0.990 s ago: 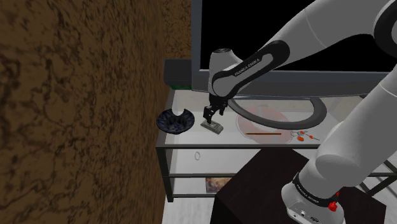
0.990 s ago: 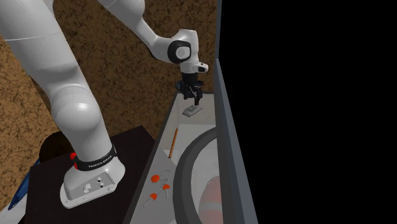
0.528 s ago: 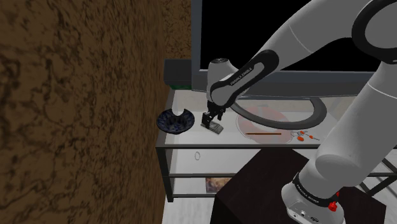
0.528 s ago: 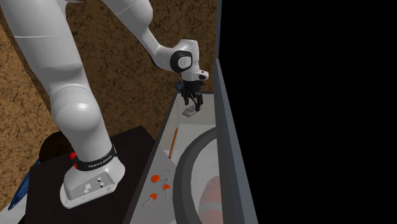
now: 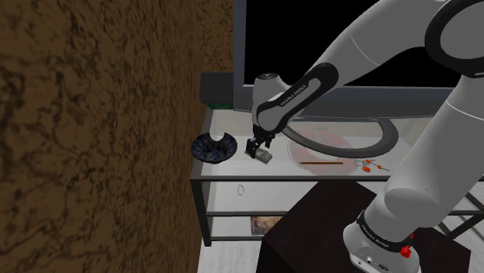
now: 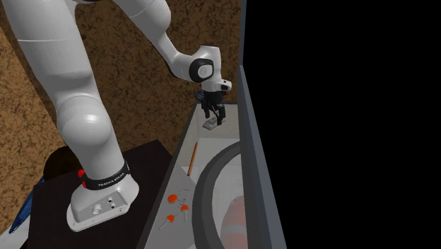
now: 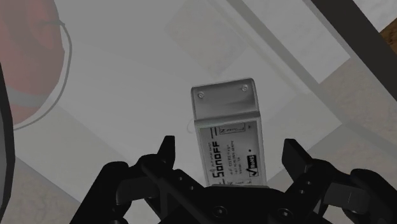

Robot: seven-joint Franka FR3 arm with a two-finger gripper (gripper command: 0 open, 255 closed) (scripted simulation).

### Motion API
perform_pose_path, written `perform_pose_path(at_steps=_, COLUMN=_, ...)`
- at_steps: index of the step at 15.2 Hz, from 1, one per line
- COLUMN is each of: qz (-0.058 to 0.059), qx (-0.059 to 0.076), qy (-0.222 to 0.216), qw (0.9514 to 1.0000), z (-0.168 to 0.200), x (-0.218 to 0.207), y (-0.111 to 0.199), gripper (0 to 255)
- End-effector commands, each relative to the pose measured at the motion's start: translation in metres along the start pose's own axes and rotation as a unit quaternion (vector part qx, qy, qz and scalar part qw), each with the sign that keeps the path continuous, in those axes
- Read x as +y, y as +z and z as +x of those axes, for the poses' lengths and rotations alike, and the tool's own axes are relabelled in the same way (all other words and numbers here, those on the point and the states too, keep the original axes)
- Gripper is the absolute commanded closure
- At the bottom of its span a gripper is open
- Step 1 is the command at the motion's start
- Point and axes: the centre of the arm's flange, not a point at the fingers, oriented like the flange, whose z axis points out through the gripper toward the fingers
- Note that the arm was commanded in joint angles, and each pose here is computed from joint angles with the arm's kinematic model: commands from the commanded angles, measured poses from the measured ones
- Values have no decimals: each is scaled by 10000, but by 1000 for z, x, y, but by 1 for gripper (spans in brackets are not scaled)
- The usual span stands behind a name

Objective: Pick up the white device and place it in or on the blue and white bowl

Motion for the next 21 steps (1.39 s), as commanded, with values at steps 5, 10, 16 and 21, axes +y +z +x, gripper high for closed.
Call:
perform_pose_path(at_steps=5, qz=0, qx=0, qy=0, qw=10000, z=0, x=0, y=0, gripper=255)
perform_pose_path(at_steps=10, qz=0, qx=0, qy=0, qw=10000, z=0, x=0, y=0, gripper=255)
perform_pose_path(at_steps=16, qz=0, qx=0, qy=0, qw=10000, z=0, x=1, y=-32, gripper=255)
perform_pose_path(at_steps=21, qz=0, qx=0, qy=0, qw=10000, z=0, x=2, y=-58, gripper=255)
